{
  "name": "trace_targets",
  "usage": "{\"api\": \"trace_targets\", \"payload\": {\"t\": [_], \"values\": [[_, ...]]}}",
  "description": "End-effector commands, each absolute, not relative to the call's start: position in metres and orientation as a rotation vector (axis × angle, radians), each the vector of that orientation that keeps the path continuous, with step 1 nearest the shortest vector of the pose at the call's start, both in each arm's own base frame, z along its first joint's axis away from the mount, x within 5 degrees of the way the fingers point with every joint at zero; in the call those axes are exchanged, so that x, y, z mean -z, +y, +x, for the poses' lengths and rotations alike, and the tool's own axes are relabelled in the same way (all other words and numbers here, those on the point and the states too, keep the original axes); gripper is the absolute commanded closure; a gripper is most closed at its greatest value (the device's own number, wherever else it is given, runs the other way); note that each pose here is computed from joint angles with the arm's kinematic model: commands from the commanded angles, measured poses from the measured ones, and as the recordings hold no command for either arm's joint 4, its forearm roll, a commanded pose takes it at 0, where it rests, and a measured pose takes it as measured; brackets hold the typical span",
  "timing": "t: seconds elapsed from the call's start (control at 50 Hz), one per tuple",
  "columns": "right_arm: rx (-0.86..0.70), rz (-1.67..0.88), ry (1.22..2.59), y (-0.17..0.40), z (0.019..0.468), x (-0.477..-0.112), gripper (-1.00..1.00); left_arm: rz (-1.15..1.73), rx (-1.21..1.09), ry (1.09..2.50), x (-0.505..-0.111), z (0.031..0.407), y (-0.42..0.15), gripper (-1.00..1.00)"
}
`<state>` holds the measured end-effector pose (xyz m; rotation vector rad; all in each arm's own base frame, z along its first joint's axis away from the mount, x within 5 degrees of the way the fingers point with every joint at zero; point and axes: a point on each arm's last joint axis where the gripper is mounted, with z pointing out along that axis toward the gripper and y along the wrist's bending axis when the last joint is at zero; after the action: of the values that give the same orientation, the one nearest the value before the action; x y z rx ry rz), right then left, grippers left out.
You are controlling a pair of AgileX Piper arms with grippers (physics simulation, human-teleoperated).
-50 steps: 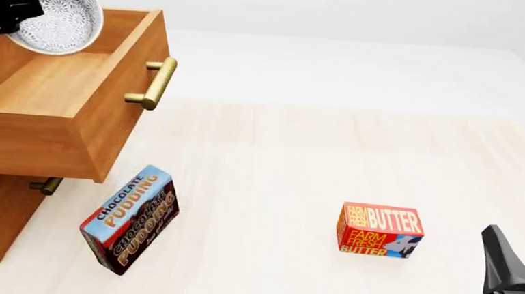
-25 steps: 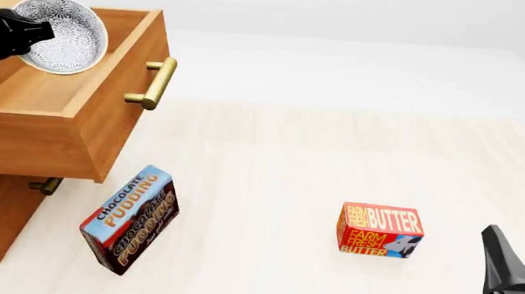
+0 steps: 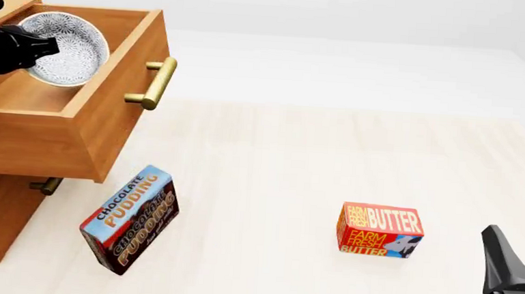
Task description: Put the bowl in the top drawer of the cabinet.
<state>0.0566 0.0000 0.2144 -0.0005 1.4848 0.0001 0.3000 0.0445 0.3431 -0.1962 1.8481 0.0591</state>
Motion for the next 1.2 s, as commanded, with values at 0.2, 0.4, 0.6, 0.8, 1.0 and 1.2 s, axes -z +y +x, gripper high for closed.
{"api": "trace_targets", "payload": {"t": [0.2, 0.4, 0.6, 0.8, 1.0, 1.2], "values": [[0.000, 0.000, 1.485, 0.000, 0.057, -0.214, -1.00, -0.241, -0.064, 1.873, -0.329, 0.307, 0.054, 1.00], [0.000, 0.000, 1.485, 0.000, 0.057, -0.214, -1.00, -0.240, -0.069, 1.887, -0.324, 0.310, 0.055, 1.00], [0.000, 0.000, 1.485, 0.000, 0.057, -0.214, -1.00, -0.236, -0.086, 1.891, -0.321, 0.311, 0.059, 1.00], [0.000, 0.000, 1.485, 0.000, 0.057, -0.214, -1.00, -0.220, -0.102, 1.908, -0.315, 0.313, 0.060, 1.00], [0.000, 0.000, 1.485, 0.000, 0.057, -0.214, -1.00, -0.212, -0.113, 1.926, -0.306, 0.316, 0.062, 1.00], [0.000, -0.001, 1.485, 0.000, 0.057, -0.214, -1.00, -0.229, -0.119, 1.933, -0.304, 0.316, 0.067, -1.00]]}}
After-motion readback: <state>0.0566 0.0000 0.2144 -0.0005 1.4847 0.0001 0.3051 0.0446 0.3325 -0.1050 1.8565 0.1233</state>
